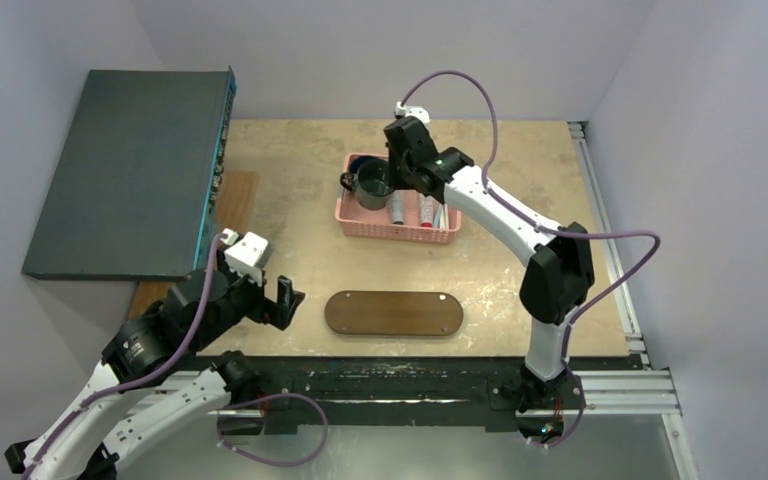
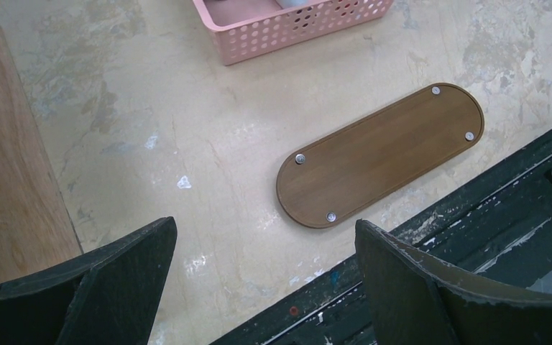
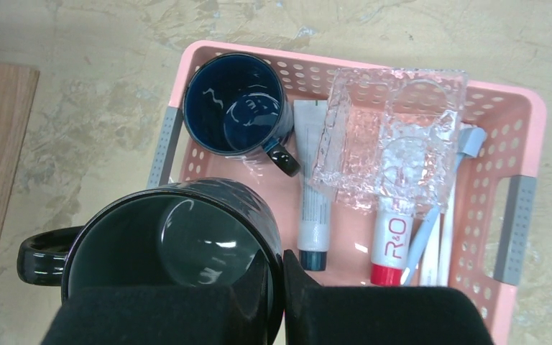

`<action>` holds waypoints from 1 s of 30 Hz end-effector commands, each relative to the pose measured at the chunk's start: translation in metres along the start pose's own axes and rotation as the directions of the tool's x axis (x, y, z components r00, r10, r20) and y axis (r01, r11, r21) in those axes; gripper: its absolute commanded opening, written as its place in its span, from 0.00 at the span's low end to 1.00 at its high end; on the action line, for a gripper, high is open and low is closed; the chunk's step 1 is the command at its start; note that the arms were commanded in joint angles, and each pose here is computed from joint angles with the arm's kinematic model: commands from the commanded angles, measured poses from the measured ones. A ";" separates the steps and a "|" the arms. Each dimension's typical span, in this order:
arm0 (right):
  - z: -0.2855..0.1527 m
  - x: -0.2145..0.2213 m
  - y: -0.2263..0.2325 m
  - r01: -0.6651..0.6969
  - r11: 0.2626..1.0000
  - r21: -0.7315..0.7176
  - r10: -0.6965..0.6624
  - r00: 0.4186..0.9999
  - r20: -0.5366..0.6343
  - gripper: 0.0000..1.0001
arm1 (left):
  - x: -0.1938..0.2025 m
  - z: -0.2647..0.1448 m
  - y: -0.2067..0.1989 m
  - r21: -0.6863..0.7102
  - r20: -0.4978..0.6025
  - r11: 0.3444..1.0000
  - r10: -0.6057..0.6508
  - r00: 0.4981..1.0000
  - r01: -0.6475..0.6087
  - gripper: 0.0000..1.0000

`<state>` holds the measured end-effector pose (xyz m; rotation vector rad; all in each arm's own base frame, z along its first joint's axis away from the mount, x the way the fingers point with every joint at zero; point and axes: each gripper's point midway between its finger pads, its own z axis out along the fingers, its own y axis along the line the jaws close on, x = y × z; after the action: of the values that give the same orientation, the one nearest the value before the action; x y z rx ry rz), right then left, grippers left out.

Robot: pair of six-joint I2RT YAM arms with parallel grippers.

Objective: Prepare toiletry sets of a toothbrush and toothpaste on the tray

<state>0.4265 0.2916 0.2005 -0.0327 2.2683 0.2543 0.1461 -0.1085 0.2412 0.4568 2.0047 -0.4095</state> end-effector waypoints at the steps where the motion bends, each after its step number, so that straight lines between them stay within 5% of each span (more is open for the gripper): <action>1: -0.048 -0.030 0.012 0.029 0.996 -0.087 -0.021 0.995 0.094 0.00 | -0.008 0.001 0.004 -0.022 0.037 1.000 -0.007 0.999 0.008 0.95; 18: -0.098 0.063 0.044 0.249 0.944 -0.215 -0.259 0.966 -0.020 0.00 | -0.010 -0.003 0.015 -0.083 0.056 0.996 -0.016 0.998 0.021 0.94; 30: -0.113 0.126 0.054 0.215 0.936 -0.280 -0.251 0.963 -0.098 0.00 | -0.010 -0.005 0.019 -0.101 0.064 0.995 -0.019 0.998 0.025 0.95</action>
<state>0.2617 0.3065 0.1436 -0.5477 2.4334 0.2703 0.1532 -0.0935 0.2458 0.3869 1.9786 -0.3346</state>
